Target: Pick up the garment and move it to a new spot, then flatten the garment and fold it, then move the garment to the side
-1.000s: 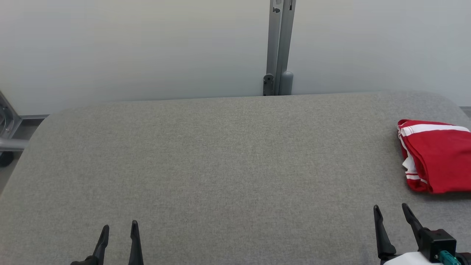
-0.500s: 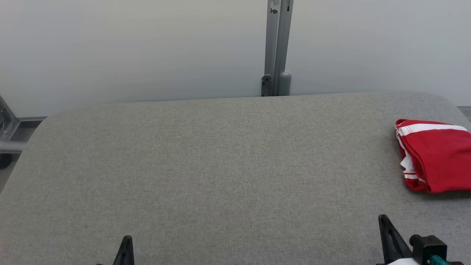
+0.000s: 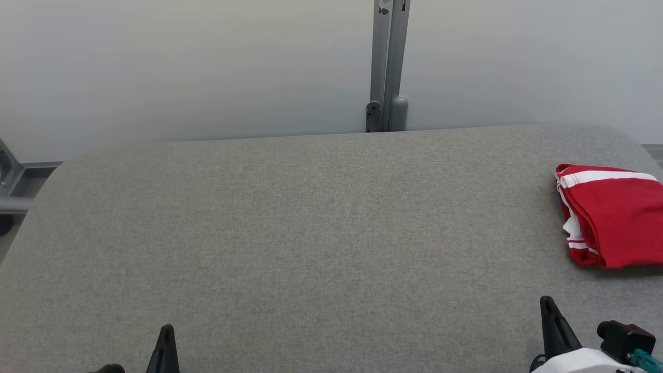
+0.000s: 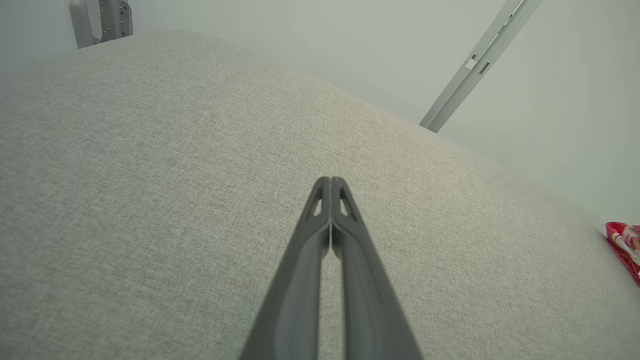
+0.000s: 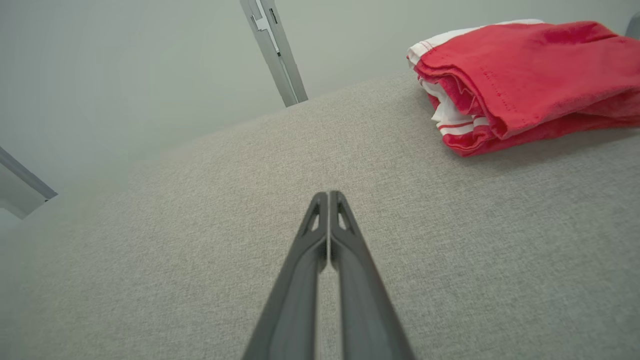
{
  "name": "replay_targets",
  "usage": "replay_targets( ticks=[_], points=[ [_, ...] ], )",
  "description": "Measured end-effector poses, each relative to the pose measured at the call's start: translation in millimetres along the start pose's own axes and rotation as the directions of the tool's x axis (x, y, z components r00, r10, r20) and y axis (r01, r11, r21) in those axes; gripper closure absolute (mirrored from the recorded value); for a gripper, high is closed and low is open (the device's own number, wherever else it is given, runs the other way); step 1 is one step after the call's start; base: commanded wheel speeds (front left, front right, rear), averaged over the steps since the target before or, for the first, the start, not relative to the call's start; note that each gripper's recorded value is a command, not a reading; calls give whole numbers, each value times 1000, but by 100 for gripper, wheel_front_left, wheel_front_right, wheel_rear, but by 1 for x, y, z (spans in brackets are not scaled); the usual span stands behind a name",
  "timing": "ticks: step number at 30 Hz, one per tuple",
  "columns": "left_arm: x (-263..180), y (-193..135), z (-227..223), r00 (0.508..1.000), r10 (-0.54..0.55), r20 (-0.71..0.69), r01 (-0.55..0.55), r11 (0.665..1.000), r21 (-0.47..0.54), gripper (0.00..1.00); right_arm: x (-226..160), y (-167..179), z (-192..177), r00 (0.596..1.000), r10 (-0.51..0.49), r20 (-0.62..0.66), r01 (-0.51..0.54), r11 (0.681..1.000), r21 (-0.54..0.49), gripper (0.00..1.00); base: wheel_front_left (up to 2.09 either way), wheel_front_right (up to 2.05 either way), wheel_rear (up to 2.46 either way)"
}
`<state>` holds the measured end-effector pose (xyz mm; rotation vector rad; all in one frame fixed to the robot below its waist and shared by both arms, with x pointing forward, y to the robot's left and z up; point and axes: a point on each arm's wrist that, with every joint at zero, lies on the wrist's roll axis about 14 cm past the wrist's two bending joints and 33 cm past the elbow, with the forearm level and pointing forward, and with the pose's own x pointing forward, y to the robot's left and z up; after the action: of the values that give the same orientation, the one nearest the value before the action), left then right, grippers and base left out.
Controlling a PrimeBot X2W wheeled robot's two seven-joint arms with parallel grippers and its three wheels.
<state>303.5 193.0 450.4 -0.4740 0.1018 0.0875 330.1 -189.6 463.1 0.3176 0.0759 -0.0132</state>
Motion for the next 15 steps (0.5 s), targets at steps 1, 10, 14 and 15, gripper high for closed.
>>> replay_targets(
  ticks=[1,10,14,15],
  points=[
    [1,0,1,1000,2,2,-2,1000,-16,100,1,0,1,1000,-3,1,3,1000,22,100,0,0,0],
    [11,0,7,1000,10,2,-10,989,-149,100,7,-2,5,1000,-22,4,21,984,175,100,0,0,0],
    [15,0,10,1000,13,4,-12,979,-206,100,10,-2,8,1000,-28,5,26,971,239,100,0,0,0],
    [16,-1,11,1000,13,3,-12,975,-221,100,11,-2,8,1000,-29,5,27,966,255,100,0,0,0]
  ],
)
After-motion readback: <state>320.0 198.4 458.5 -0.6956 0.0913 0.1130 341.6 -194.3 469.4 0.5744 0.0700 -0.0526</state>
